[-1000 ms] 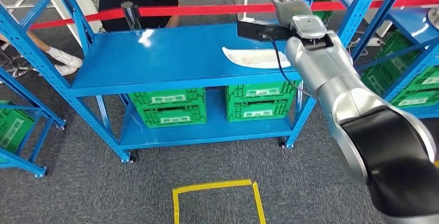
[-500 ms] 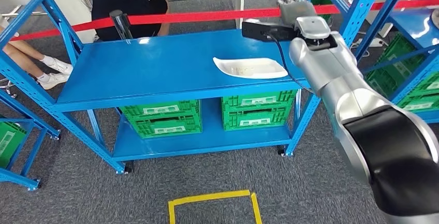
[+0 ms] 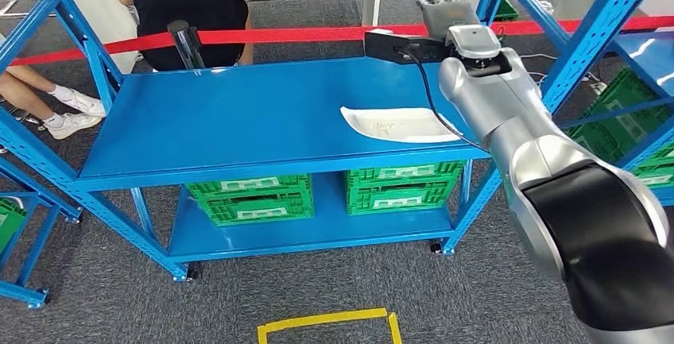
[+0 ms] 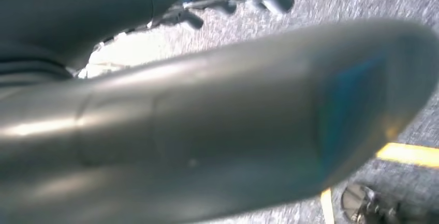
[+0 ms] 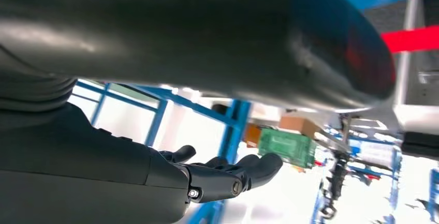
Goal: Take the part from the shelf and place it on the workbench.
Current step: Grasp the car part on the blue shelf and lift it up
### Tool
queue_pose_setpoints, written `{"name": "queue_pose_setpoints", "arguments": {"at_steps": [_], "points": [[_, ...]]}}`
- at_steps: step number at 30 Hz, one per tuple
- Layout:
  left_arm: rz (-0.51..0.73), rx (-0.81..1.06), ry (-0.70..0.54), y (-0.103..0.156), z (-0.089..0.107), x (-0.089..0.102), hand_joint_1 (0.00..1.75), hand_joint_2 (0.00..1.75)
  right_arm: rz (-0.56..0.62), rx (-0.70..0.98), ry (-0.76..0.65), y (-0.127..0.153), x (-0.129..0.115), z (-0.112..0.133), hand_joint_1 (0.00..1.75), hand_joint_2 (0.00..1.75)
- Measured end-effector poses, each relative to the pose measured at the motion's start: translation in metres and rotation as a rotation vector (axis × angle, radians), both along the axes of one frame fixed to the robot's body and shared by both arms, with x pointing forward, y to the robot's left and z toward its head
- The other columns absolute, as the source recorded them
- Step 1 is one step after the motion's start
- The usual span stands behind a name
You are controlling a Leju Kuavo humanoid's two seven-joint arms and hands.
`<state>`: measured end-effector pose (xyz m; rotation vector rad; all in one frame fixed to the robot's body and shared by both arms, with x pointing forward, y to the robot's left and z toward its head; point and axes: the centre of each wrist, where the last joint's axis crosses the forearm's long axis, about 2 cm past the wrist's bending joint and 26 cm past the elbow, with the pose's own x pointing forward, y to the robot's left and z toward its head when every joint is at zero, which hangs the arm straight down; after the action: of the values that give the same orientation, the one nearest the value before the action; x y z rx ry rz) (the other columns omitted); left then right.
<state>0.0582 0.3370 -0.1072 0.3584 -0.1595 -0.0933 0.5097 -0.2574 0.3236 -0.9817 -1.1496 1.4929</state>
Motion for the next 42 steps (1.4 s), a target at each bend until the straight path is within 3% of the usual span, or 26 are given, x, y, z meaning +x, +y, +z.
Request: {"name": "queue_pose_setpoints", "arguments": {"at_steps": [10, 22, 26, 33, 42], "points": [[0.004, -0.005, -0.005, -0.002, 0.0, -0.001, 0.0, 0.0, 0.009, 0.02, 0.038, 0.001, -0.002, -0.011, 0.0, 0.0], [0.002, -0.012, -0.004, -0.001, -0.001, -0.004, 0.0, 0.0, 0.058, 0.078, 0.061, 0.021, -0.008, -0.027, 0.0, 0.0], [-0.002, -0.012, -0.008, -0.001, -0.001, -0.004, 0.0, 0.0, 0.082, 0.113, 0.039, 0.026, -0.011, -0.034, 0.0, 1.75], [-0.002, -0.012, -0.006, -0.001, -0.001, -0.006, 0.0, 0.0, 0.149, 0.158, 0.025, 0.038, -0.018, -0.048, 0.0, 1.75], [-0.006, -0.01, -0.004, -0.001, -0.001, -0.006, 0.0, 0.0, 0.19, 0.172, 0.026, 0.047, -0.021, -0.049, 0.0, 1.75]]}}
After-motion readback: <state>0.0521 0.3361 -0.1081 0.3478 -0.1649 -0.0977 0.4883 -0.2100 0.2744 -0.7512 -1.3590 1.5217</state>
